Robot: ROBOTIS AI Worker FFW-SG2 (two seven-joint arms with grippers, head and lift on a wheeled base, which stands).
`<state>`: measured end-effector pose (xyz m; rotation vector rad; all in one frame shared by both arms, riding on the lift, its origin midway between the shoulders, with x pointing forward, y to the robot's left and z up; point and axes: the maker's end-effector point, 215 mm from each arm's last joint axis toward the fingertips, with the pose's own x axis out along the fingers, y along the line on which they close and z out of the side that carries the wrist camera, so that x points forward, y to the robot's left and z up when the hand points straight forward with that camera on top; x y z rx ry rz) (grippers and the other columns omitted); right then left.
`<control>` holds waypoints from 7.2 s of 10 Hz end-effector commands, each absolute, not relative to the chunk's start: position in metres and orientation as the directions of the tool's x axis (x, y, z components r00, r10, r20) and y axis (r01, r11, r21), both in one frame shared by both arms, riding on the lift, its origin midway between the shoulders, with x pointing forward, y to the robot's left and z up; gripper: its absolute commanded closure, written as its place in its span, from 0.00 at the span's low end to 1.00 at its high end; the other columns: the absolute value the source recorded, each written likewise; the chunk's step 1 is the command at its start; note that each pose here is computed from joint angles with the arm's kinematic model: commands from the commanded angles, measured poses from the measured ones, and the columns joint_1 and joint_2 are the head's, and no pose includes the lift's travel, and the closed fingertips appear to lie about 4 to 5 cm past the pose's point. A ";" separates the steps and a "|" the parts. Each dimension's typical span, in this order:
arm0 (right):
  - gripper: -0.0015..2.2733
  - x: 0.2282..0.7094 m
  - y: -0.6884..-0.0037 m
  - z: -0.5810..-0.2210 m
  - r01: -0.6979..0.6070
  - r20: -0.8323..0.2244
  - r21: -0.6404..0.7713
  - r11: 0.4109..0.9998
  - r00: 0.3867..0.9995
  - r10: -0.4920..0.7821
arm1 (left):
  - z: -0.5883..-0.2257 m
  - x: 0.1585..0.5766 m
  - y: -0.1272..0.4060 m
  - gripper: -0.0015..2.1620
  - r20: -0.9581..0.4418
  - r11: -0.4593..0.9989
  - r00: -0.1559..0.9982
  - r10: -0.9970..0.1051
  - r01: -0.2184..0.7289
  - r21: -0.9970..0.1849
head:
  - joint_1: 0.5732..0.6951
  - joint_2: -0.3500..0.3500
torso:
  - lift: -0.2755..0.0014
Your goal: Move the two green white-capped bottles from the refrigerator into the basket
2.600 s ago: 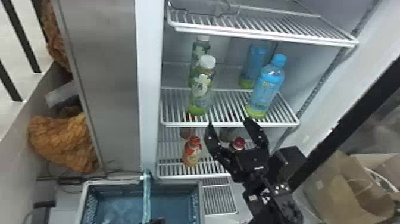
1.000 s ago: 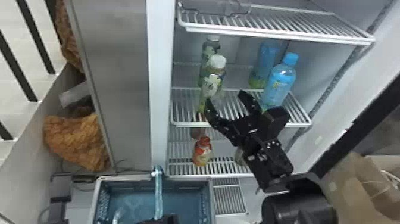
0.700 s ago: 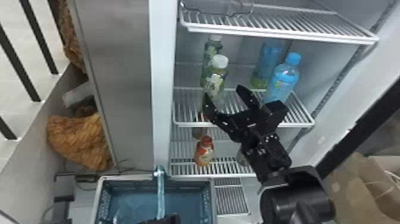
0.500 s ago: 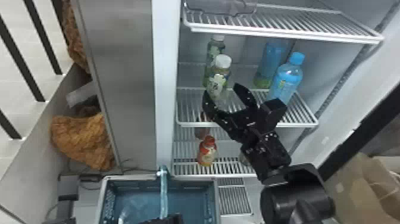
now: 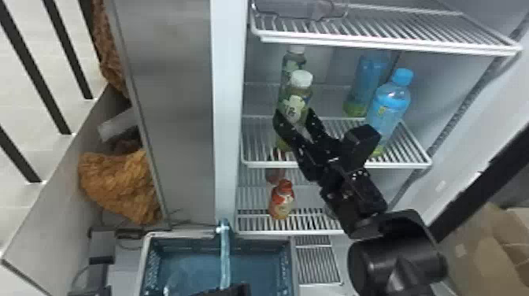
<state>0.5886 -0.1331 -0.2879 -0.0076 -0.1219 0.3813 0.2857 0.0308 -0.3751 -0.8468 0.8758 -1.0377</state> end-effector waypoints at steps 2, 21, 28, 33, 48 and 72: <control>0.40 0.583 -0.134 -0.277 -0.369 0.140 -0.025 0.929 0.919 0.369 | -0.375 0.285 0.031 0.56 -0.191 0.277 0.261 -0.946 0.347 -0.896 | 1.00 0.31 | 0.98; 0.40 0.395 -0.132 -0.249 -0.444 -0.052 0.133 0.886 0.890 0.454 | -0.380 0.283 0.036 0.56 -0.199 0.285 0.272 -0.942 0.331 -0.900 | 1.00 0.27 | 0.98; 0.40 0.330 -0.128 -0.298 -0.441 -0.356 0.211 0.872 0.796 0.489 | -0.380 0.284 0.037 0.56 -0.208 0.292 0.263 -0.942 0.337 -0.895 | 1.00 0.26 | 0.98; 0.40 0.291 -0.125 -0.349 -0.420 -0.552 0.274 0.865 0.668 0.499 | -0.381 0.284 0.036 0.56 -0.212 0.295 0.259 -0.942 0.341 -0.893 | 1.00 0.24 | 0.98; 0.10 0.310 -0.057 -0.428 -0.479 -0.568 0.470 0.741 0.478 0.669 | -0.382 0.283 0.036 0.56 -0.214 0.296 0.259 -0.942 0.337 -0.894 | 1.00 0.44 | 0.98; 0.02 0.552 -0.183 -0.279 -0.311 0.014 -0.032 0.950 0.950 0.312 | -0.386 0.285 0.039 0.56 -0.223 0.307 0.268 -0.937 0.329 -0.893 | 1.00 0.21 | 0.98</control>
